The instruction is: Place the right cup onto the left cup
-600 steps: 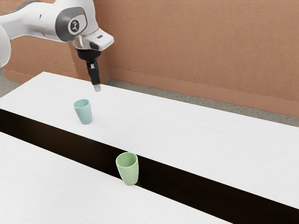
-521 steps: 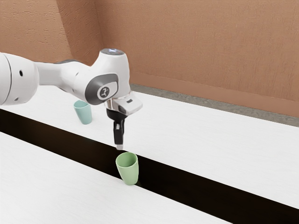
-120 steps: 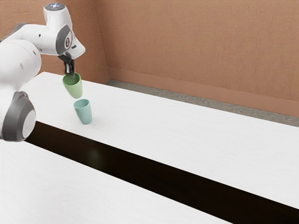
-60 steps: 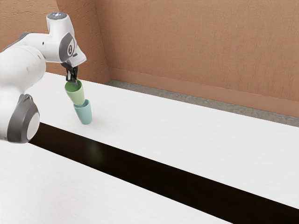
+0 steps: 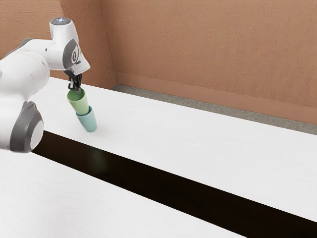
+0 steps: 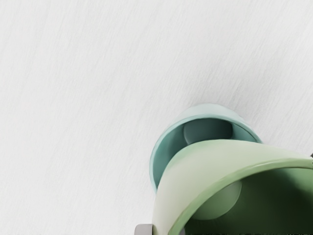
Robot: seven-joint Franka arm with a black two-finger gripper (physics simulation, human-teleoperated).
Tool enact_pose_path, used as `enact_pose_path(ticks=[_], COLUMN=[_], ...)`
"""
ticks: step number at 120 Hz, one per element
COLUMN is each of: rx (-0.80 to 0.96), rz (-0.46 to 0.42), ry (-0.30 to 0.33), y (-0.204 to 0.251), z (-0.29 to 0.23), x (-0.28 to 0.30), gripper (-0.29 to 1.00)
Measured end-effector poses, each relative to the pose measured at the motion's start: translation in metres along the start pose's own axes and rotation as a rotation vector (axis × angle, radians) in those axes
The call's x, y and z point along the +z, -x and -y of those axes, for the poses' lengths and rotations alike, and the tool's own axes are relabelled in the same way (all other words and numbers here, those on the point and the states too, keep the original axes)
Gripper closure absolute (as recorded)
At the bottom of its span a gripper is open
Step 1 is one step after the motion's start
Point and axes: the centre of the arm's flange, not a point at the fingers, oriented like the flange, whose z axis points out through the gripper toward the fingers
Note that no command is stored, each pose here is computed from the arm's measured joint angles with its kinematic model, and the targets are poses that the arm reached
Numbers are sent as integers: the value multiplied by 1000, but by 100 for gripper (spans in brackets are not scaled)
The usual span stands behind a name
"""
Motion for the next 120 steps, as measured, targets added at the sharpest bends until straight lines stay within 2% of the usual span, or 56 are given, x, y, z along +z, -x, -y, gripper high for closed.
enact_pose_path(ticks=[48,68,80,97,109,120], rx=[33,38,42,33,18,33], rz=[-15,-24,-38,-77,-127,-132], ry=[-17,-16,-13,34,104,141], y=[-7,-8,-9,-14,-17,-31], z=[2,2,1,-11,-42,-69], x=[14,10,-10,-63,-110,-145], gripper=[78,42,26,13,8,5])
